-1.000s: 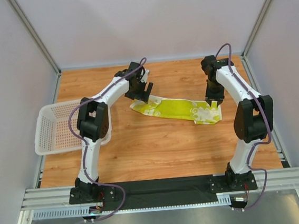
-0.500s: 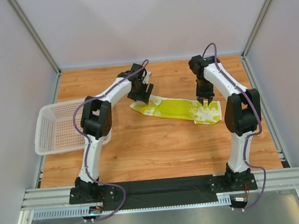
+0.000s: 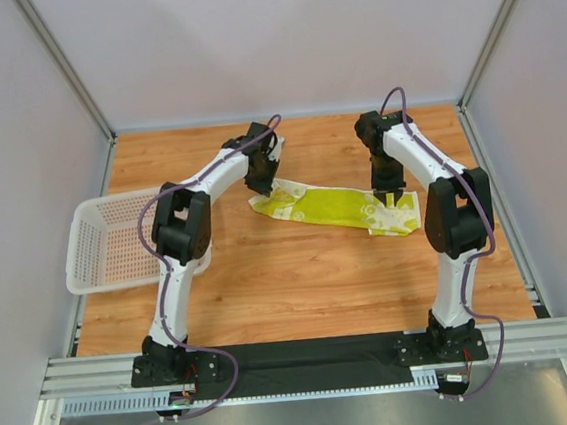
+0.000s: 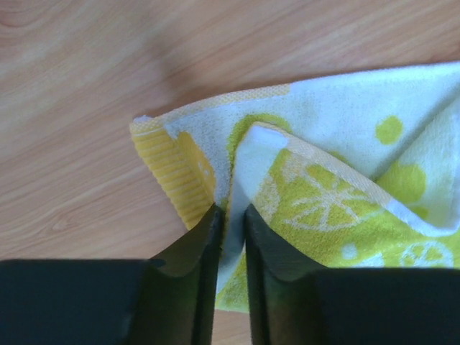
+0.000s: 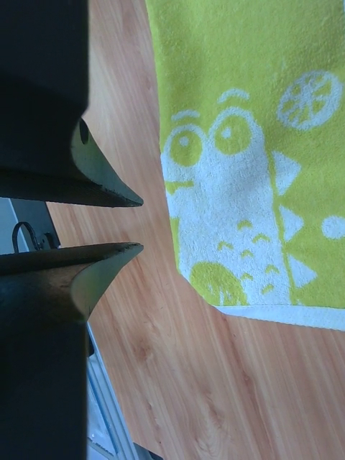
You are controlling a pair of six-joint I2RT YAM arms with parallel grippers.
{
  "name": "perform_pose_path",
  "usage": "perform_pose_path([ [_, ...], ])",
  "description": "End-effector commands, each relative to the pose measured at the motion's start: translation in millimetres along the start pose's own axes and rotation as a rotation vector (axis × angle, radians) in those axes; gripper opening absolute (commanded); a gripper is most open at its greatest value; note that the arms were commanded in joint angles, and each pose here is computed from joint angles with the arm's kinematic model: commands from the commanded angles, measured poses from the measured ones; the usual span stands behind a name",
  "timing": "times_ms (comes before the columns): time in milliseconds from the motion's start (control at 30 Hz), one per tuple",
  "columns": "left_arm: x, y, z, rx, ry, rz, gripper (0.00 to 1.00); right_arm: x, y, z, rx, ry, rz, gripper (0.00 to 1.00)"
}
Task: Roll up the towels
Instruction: Move the towel to the center of the board, then flatten the towel
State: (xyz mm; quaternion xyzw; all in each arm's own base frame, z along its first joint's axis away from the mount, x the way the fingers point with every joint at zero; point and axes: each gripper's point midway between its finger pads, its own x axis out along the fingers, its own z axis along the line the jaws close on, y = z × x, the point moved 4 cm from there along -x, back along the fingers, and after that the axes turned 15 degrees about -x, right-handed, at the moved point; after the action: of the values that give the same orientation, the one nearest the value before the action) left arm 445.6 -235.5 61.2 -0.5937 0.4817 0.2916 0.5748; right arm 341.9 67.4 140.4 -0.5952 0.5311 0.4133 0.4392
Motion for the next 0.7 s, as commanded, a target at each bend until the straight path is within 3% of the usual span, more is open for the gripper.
perform_pose_path([
  [0, -22, -1, -1, 0.009, 0.004, -0.028, 0.23, 0, 0, -1, -0.016, 0.011, -0.025, 0.28],
  [67, -20, 3, -1, 0.001, 0.008, -0.024, 0.0, 6, 1, 2, -0.025, 0.0, -0.002, 0.27],
  [300, -31, 14, -2, -0.012, 0.032, -0.013, 0.0, -2, -12, 4, -0.025, -0.021, -0.033, 0.26],
  [500, -85, 23, -8, -0.055, 0.078, -0.061, 0.0, -10, -21, 17, 0.022, -0.192, -0.066, 0.34],
  [667, -116, 41, -7, -0.088, 0.102, -0.08, 0.0, -2, -30, 4, 0.097, -0.207, -0.068, 0.36],
])
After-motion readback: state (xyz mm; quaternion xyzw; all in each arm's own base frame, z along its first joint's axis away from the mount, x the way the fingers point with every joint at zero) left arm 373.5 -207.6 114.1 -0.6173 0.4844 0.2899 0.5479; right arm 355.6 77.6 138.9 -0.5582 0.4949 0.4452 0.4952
